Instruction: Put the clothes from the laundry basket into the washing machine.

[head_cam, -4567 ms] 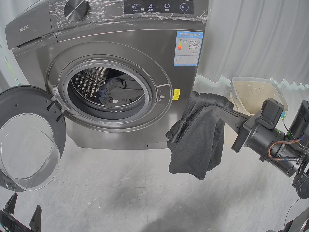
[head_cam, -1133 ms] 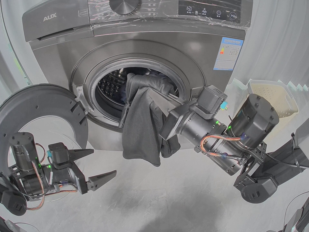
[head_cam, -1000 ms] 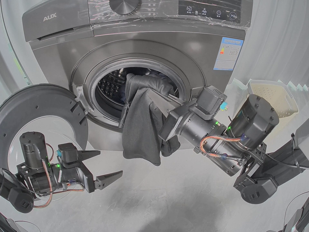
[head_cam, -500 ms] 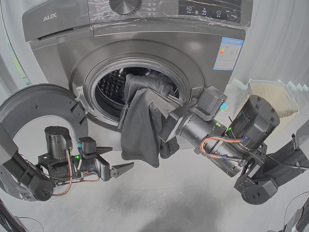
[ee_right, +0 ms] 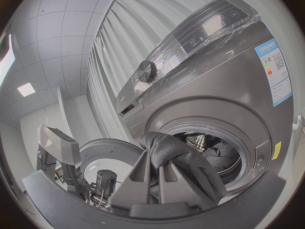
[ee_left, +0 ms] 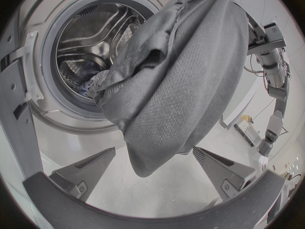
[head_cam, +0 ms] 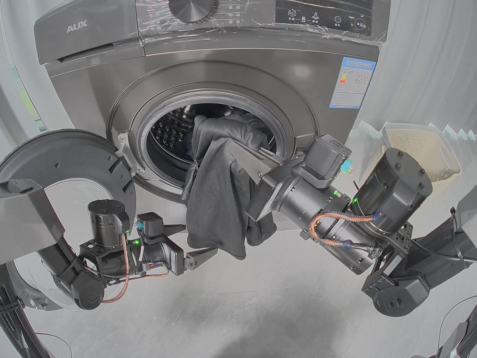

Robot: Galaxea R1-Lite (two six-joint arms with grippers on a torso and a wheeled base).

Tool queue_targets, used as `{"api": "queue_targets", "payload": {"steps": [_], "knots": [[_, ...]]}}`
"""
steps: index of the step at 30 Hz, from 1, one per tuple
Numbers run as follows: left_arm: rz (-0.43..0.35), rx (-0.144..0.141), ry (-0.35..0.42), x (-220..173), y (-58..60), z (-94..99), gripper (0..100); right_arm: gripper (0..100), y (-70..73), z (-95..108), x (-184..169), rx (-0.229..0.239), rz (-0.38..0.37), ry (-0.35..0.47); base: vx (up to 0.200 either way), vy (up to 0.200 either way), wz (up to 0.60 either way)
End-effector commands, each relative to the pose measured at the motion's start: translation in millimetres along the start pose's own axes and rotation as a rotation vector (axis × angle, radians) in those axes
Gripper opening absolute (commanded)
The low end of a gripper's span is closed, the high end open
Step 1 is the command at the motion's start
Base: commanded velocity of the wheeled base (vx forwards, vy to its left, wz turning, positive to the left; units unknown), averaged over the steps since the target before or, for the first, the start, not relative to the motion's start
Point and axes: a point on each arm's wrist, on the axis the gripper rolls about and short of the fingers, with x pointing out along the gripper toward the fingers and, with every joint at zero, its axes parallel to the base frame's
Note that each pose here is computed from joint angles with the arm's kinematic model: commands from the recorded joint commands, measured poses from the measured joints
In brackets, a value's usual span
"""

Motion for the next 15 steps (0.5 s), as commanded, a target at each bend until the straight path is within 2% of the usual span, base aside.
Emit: {"api": "queue_targets", "payload": {"steps": [1, 8, 15], "knots": [[-0.002, -0.006, 0.020, 10.0, 3.7, -7.5, 100, 0, 0.7, 0.3, 0.1, 0.001, 0.002, -0.001, 0.000, 0.000, 0.00], [-0.003, 0.003, -0.004, 20.6, 7.6, -5.5, 100, 0, 2.2, -0.3, -0.2, 0.002, 0.006, 0.001, 0.000, 0.000, 0.00], [-0.019, 0.020, -0.038, 28.3, 4.8, -3.4, 100, 0, 2.0, -1.3, 0.0, 0.002, 0.004, 0.002, 0.000, 0.000, 0.00]]}}
